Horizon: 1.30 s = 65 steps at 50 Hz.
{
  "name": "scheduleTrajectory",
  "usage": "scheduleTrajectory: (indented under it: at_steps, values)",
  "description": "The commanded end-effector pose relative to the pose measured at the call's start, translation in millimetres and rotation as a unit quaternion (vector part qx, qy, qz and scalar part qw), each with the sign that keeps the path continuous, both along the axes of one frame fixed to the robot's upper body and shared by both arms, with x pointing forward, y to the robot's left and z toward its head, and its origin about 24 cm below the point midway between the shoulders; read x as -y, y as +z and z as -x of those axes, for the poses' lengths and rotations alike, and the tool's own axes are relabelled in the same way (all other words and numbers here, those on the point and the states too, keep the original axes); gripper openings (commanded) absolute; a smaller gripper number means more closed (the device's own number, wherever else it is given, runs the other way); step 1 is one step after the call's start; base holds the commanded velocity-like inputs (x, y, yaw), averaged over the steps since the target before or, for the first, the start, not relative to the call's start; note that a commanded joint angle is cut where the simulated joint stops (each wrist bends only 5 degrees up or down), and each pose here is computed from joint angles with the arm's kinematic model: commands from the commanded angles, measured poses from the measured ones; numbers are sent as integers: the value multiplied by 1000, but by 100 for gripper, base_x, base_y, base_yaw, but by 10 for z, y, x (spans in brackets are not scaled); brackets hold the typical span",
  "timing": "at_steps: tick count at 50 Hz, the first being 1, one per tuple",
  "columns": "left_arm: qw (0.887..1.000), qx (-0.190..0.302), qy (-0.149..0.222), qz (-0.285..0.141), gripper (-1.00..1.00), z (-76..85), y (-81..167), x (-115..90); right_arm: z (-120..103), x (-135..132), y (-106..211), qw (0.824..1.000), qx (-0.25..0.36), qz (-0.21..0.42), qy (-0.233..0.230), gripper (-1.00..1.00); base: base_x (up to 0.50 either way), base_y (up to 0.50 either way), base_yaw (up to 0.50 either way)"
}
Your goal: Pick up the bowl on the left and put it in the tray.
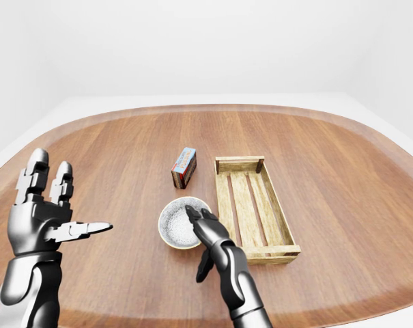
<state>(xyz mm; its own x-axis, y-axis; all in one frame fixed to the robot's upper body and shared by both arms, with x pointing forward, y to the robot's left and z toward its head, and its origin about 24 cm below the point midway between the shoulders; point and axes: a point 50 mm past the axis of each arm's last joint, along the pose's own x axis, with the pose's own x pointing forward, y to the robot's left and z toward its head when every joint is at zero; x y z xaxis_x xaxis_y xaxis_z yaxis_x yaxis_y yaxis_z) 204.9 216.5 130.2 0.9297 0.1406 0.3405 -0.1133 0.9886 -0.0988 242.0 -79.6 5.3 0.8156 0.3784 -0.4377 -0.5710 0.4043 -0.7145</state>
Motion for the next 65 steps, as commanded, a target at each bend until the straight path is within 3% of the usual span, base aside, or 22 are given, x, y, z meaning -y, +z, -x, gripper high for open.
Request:
scheduleTrajectory:
  at_steps: [1,65]
  values:
    - [1000,-1,1,0,100,4,-2,-1,-46,-26,-7,1000,-5,7,6,100,0,0,0]
    - [1000,-12,3,9,100,-21,-59,-23,-124,-251,-338,998,-62,11,12,100,0,0,0]
